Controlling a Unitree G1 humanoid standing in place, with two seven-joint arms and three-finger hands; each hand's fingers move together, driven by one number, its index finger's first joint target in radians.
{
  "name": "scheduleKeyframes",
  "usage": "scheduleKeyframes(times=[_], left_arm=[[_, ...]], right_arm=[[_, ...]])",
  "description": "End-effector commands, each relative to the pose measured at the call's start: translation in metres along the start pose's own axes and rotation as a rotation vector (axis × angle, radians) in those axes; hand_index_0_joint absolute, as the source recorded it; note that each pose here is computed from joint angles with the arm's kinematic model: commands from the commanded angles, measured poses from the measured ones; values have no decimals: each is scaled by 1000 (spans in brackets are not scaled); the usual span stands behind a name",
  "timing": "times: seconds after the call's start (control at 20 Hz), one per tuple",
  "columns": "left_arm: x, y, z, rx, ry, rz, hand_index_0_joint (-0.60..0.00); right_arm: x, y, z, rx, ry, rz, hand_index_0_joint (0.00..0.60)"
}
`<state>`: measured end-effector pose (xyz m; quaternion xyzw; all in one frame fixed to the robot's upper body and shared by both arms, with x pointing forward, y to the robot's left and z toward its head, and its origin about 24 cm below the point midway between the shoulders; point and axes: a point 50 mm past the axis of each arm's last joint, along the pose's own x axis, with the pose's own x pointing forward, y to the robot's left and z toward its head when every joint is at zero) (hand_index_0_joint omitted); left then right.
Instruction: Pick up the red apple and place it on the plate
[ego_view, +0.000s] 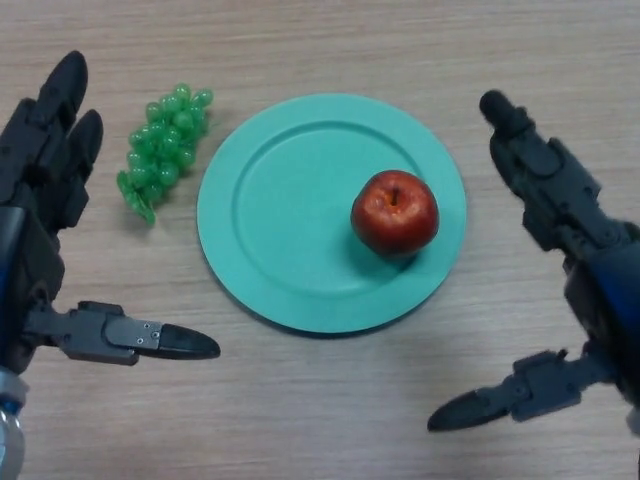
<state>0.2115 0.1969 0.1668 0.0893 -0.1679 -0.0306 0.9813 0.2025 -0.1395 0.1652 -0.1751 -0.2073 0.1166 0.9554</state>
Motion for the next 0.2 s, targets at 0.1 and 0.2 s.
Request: scheduleKeyframes(times=[0.1,0.2], left_arm=[[0,6,29,85,-222,30,0],[2,4,27,93,-215,35,0]], right_arm=[[-2,-5,30,20,-182,-11,0],[-4,-6,29,40,-185,-14,0]])
